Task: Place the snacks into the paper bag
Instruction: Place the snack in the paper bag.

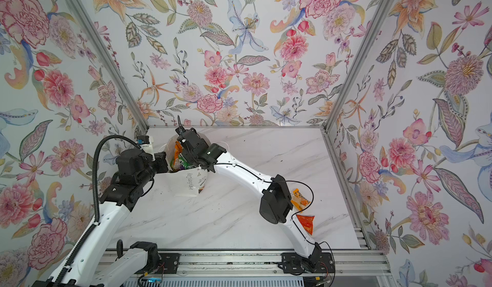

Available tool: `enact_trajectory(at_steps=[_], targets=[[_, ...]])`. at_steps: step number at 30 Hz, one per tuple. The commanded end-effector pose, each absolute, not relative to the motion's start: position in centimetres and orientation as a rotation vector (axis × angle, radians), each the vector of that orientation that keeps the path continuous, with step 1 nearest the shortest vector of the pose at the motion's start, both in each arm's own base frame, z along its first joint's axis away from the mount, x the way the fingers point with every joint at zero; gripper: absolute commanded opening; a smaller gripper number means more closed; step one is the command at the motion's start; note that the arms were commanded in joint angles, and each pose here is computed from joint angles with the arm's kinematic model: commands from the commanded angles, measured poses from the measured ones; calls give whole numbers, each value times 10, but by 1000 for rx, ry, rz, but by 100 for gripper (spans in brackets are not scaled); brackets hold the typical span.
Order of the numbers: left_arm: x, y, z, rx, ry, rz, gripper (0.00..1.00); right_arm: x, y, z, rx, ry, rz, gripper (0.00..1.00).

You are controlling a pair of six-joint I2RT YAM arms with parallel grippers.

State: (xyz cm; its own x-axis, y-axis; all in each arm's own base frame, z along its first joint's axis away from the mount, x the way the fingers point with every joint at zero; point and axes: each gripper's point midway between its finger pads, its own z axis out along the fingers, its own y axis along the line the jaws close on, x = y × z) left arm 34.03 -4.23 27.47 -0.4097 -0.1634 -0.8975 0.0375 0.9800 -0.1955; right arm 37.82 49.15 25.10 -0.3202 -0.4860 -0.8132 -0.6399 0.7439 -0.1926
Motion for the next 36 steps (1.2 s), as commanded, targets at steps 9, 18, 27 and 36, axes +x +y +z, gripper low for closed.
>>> enact_trajectory(at_steps=[9, 18, 27, 36], targets=[[338, -41, 277, -84, 1960, -229, 0, 373, 490, 275, -843, 1954, 221, 30], [338, -41, 277, -84, 1961, -224, 0, 355, 481, 313, -815, 1917, 260, 46], [339, -41, 277, -84, 1961, -224, 0, 333, 452, 350, -765, 1899, 300, 48], [339, -40, 277, -86, 1961, -225, 0, 314, 392, 360, -683, 1925, 228, 51]])
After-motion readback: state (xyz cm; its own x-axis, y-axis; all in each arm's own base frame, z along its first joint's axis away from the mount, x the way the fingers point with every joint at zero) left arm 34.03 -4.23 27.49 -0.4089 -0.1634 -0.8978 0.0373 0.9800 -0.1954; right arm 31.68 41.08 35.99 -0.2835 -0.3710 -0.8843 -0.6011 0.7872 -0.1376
